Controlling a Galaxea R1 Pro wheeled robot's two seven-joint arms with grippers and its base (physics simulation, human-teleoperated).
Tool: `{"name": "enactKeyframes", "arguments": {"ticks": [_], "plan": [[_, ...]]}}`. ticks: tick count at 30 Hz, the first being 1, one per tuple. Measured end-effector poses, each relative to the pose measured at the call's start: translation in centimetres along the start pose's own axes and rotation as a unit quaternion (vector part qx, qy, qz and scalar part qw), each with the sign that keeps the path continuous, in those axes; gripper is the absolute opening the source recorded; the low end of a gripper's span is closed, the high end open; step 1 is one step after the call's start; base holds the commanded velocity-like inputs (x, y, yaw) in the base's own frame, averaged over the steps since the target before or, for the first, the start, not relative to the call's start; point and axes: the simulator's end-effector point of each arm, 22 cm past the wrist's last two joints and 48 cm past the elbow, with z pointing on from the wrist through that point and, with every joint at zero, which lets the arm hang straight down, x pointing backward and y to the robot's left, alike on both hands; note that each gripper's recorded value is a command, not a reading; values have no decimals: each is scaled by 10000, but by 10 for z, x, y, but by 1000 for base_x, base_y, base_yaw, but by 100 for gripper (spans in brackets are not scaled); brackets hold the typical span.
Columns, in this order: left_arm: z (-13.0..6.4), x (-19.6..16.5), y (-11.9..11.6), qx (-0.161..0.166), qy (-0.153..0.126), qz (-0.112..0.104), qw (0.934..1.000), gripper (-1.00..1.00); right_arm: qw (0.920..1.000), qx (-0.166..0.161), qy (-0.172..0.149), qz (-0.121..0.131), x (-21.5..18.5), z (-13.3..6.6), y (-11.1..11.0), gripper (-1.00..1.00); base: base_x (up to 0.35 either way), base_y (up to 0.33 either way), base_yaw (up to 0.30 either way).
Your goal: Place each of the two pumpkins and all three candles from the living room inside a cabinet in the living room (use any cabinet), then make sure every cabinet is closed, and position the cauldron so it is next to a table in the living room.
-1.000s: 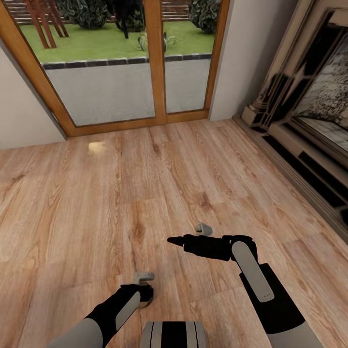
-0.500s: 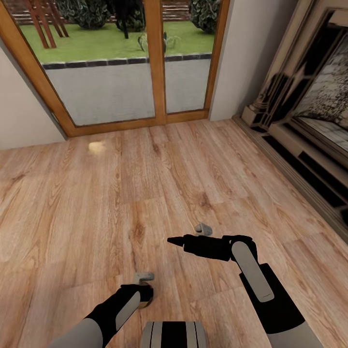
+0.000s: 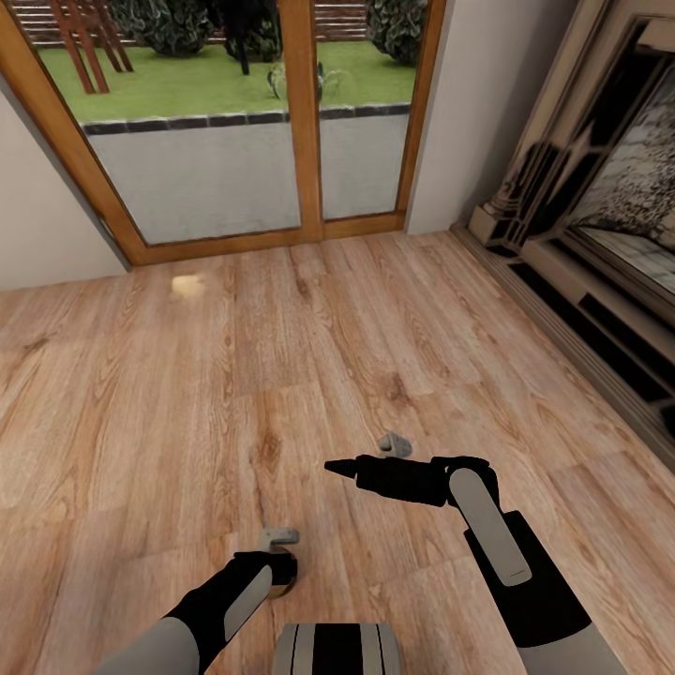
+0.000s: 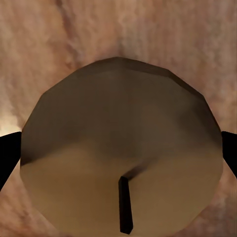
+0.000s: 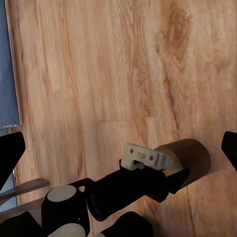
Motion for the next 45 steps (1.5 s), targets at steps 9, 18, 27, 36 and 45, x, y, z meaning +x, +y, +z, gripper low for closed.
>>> {"name": "enactKeyframes", "arguments": {"ticks": [9, 18, 27, 36, 45], "plan": [[-6, -7, 0, 0, -80, 7, 10000, -100, 10000, -14, -51, -60, -3, -5, 7, 100, 0, 0, 0], [-15, -17, -1, 1, -207, 19, 9998, -100, 9998, -37, -125, -145, -8, -12, 16, 100, 0, 0, 0], [-28, -30, 4, -12, -314, -24, 9995, -100, 9994, -41, -247, -240, -15, -22, 28, 100, 0, 0, 0], [-47, -42, 6, 11, -242, 47, 9997, -100, 9994, 46, -265, -207, -15, -28, 28, 100, 0, 0, 0], [-71, -63, 46, 53, -15, -685, 9976, -100, 9990, 115, -343, -253, -19, -36, 32, 100, 0, 0, 0]]}}
